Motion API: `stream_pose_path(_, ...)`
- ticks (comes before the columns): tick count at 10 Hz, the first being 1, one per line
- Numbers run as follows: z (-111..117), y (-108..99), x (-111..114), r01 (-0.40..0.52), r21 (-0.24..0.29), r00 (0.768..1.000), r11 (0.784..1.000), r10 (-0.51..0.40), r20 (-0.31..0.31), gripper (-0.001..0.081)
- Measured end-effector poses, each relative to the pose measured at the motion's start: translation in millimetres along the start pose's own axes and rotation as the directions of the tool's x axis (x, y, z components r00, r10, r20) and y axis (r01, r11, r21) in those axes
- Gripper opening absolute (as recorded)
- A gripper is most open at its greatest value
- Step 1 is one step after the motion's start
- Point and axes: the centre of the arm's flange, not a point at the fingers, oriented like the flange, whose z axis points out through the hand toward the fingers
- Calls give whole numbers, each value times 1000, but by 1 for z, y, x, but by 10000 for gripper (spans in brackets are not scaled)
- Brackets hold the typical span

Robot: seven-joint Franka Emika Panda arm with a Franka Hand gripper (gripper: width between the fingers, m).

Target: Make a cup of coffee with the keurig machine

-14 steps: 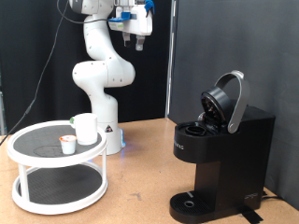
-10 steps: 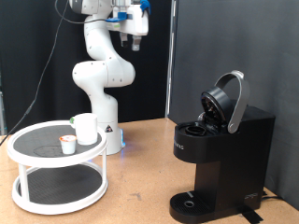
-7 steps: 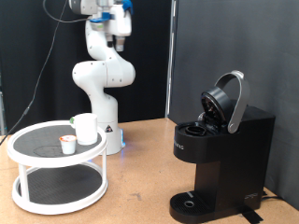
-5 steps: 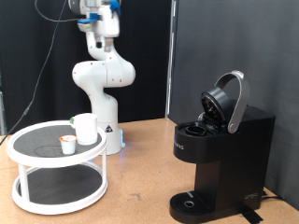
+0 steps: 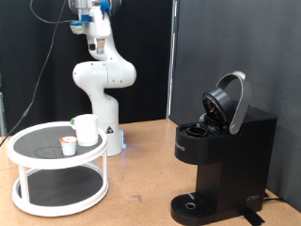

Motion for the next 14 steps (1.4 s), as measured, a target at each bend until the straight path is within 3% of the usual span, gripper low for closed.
stream_pose_path(7, -13, -65, 70, -27, -11, 999, 1000, 27, 18, 734)
stream_pose_path(9, -11, -75, 73, -27, -27, 999, 999, 26, -28, 734)
stream_pose_path(11, -9, -75, 72, -10, -33, 1000, 999, 10, -9, 734)
stream_pose_path(14, 1, -74, 71, 103, -79, 994, 992, -100, 37, 734)
